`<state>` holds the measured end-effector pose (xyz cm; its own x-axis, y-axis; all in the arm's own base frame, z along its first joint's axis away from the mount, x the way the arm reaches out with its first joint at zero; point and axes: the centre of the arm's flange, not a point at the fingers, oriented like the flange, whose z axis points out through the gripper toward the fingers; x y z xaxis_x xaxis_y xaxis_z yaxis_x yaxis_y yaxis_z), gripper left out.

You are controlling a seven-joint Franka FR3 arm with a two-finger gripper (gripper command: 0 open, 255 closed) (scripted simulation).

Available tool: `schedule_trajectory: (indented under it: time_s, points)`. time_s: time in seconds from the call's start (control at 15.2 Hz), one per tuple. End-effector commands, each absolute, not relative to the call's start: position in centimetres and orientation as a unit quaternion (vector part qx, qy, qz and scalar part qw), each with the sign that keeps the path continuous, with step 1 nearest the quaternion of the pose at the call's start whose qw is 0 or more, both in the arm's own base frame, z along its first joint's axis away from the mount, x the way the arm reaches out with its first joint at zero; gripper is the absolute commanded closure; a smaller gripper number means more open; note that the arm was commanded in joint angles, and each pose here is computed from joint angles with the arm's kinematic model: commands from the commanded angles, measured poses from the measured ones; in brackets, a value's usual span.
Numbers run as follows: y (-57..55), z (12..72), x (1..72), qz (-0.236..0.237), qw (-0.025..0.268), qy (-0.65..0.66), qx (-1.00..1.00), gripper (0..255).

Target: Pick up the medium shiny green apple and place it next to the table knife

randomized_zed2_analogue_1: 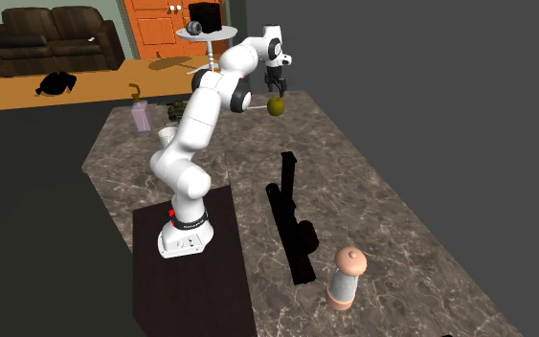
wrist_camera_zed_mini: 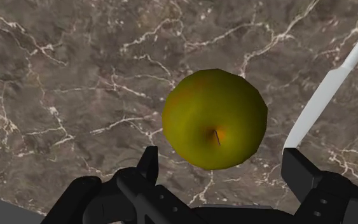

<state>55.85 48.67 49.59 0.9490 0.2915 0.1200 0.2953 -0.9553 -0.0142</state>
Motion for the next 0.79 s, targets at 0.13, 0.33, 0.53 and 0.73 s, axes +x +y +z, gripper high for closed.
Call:
schedule_trajectory:
  time_s: [0.13,0.33,0.53,0.73]
  points:
    - [48.5,53.5,55.4,-0.058,0.016,-0.149,-0.987,0]
    - [48.4,54.6,55.3,-0.058,0.016,-0.149,-0.987,0]
    - [48.4,54.6,55.3,-0.058,0.016,-0.149,-0.987,0]
    - [48.4,54.6,55.3,-0.058,0.016,-0.149,-0.987,0]
